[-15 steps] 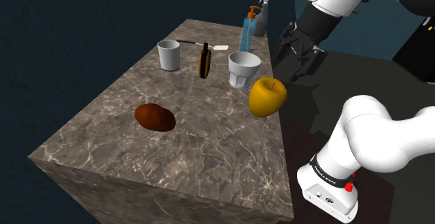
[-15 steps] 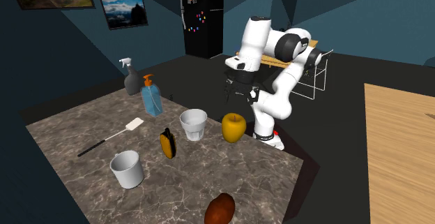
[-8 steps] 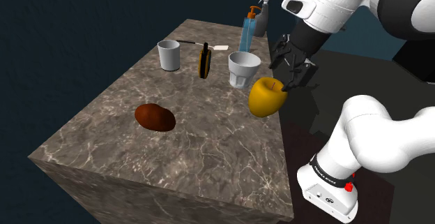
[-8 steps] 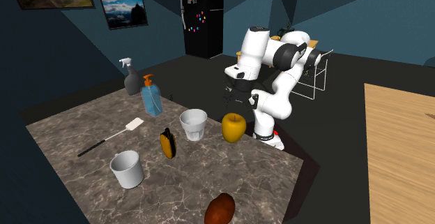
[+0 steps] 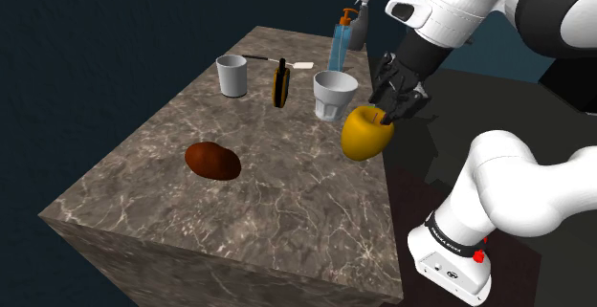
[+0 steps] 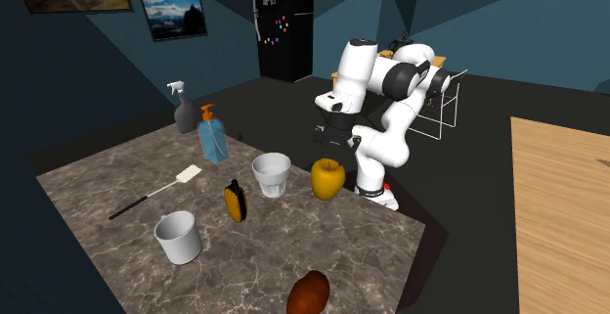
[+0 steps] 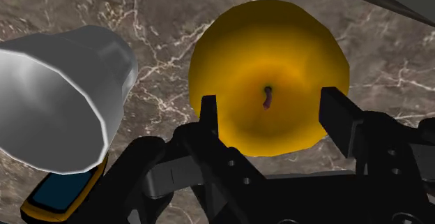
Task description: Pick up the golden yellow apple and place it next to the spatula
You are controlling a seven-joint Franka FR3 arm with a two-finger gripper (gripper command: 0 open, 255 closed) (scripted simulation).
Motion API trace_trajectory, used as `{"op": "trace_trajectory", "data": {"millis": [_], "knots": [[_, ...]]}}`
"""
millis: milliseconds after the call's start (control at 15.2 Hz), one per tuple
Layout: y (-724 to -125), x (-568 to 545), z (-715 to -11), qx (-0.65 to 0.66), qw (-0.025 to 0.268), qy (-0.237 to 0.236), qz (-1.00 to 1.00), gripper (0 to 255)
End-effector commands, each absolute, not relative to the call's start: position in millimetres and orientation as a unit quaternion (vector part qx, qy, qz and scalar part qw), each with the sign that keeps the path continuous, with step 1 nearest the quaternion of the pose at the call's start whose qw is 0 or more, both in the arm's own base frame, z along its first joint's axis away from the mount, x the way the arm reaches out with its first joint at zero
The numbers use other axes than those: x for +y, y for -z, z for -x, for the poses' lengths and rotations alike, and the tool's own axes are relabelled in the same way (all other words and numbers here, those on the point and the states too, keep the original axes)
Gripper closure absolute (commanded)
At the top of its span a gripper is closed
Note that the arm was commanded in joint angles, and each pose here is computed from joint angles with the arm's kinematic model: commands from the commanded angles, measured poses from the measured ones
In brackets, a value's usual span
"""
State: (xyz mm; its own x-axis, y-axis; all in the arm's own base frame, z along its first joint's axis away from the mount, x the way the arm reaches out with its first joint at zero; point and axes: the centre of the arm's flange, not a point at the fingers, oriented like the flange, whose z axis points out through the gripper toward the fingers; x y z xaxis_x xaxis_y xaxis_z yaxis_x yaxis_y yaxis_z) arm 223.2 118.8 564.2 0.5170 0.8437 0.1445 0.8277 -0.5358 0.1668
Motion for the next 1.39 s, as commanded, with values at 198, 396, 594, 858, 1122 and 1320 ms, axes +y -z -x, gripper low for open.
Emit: {"op": "trace_trajectory", "data": {"millis": [198,396,594,858,1122,1320], "knots": [[-564.2,118.8,-223.2,0.480,0.038,-0.104,-0.870,255],[-564.2,118.8,-223.2,0.480,0.038,-0.104,-0.870,255],[-569.4,118.8,-223.1,0.480,0.038,-0.104,-0.870,255],[-590.5,118.8,-223.2,0.480,0.038,-0.104,-0.870,255],[-611.6,118.7,-223.1,0.480,0.038,-0.104,-0.870,255],[-627.5,118.8,-223.2,0.480,0.038,-0.104,-0.870,255]]}}
